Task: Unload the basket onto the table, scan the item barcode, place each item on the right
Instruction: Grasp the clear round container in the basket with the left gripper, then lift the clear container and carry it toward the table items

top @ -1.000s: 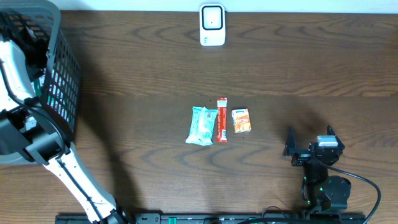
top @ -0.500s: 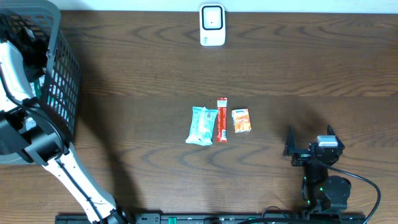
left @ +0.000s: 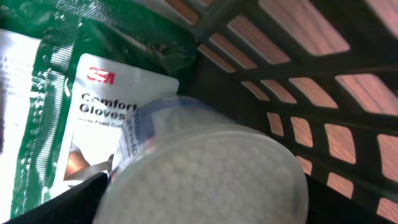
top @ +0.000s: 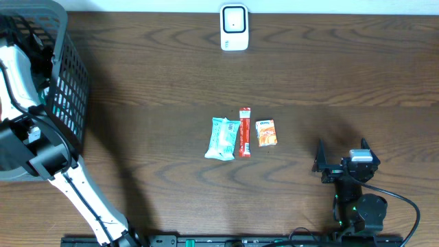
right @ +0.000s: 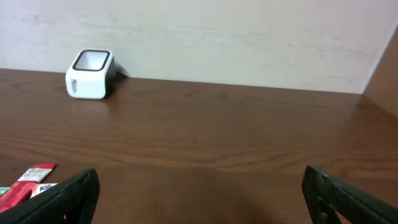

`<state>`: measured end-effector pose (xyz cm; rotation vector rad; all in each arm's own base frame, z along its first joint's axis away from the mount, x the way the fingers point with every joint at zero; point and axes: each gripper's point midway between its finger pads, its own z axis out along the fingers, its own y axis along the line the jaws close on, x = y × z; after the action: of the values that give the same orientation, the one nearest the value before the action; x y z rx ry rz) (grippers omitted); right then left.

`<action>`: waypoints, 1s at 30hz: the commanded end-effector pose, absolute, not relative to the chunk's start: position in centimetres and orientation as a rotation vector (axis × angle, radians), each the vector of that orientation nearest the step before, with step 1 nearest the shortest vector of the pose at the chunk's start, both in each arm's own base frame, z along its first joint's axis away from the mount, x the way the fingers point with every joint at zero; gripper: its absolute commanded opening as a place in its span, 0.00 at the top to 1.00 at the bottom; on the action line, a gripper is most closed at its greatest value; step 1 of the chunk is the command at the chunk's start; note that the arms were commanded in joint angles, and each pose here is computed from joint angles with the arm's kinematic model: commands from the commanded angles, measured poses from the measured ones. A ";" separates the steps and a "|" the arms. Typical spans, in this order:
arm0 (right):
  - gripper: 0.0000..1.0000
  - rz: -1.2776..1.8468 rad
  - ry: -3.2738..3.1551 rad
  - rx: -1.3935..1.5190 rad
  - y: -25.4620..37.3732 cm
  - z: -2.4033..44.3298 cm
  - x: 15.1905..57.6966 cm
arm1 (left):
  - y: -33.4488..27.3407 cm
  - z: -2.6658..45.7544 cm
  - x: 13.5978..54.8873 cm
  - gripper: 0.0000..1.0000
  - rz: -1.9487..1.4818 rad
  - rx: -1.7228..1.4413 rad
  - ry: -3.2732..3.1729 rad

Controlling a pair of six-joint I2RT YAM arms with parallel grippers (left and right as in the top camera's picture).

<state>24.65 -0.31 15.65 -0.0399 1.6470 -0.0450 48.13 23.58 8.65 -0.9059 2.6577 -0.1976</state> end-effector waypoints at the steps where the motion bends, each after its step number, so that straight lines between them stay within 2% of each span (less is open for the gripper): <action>1: 0.01 -0.052 1.649 -0.040 -0.5 15.6 24.6 | 23.4 6.6 47.4 0.21 -0.170 -0.917 2.721; 3: 0.01 -0.052 1.649 -0.040 -0.5 15.6 24.6 | 23.4 6.5 47.3 0.31 -0.171 -0.918 2.723; 4: 0.01 -0.052 1.649 -0.040 -0.5 15.6 24.6 | 23.3 6.5 47.2 0.33 -0.170 -0.920 2.726; 14: 0.01 -0.052 1.649 -0.040 -0.5 15.6 24.6 | 23.5 7.6 47.2 0.33 -0.163 -0.915 2.710; 19: 0.01 -0.052 1.649 -0.040 -0.5 15.6 24.6 | 23.9 11.8 47.7 0.37 -0.133 -0.879 2.626; 30: 0.01 -0.052 1.649 -0.040 -0.5 15.6 24.6 | 24.2 22.0 46.4 0.37 -0.010 -0.818 2.449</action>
<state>24.65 -0.31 15.65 -0.0399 1.6470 -0.0450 47.28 23.67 16.74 -0.8486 2.5430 -0.1006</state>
